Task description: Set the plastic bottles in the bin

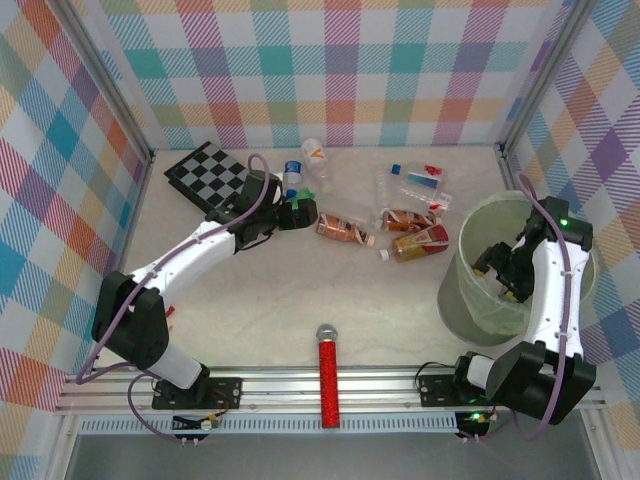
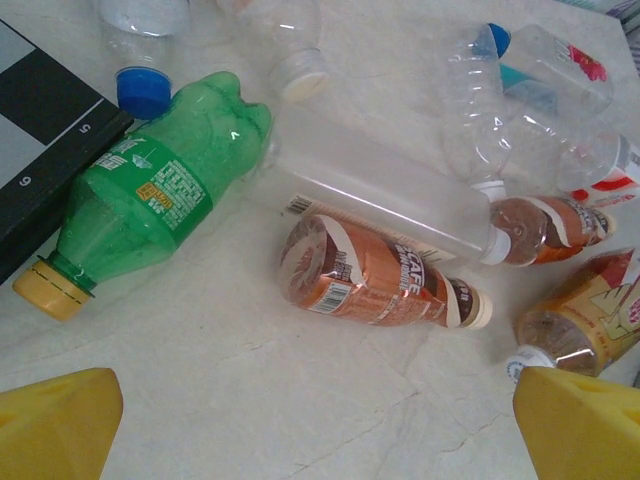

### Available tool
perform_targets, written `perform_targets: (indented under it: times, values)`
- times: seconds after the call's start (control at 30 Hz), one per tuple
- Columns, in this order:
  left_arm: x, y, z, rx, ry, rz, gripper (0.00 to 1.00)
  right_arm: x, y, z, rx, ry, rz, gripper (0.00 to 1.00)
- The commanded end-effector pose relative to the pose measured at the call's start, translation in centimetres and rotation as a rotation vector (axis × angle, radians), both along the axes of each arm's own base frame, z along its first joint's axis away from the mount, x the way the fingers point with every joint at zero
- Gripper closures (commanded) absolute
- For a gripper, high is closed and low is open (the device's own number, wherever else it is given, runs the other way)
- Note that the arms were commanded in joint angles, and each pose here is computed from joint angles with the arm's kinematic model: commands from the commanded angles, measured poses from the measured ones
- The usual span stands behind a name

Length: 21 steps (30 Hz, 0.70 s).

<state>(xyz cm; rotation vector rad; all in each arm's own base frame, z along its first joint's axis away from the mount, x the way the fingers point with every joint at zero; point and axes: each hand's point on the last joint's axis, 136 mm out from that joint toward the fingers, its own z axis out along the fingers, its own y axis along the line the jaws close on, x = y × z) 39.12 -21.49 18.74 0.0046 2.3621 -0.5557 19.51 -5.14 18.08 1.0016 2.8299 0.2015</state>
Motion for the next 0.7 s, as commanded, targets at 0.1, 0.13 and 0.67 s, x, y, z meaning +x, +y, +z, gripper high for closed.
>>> perform_targets:
  times: [0.1, 0.13, 0.67]
  values:
    - [0.9, 0.6, 0.0, 0.058, -0.01, 0.004, 0.0, 0.8, -0.3, 1.6, -0.012, -0.058, -0.003, 0.1]
    - [1.0, 0.6, -0.1, 0.067, -0.011, 0.0, 0.0, 0.7, -0.4, 1.9, -0.019, -0.058, 0.0, 0.09]
    - [6.0, 1.7, -3.7, 0.415, -0.022, -0.126, 0.0, -1.8, 1.0, 16.1, -0.13, -0.377, 0.031, 0.03]
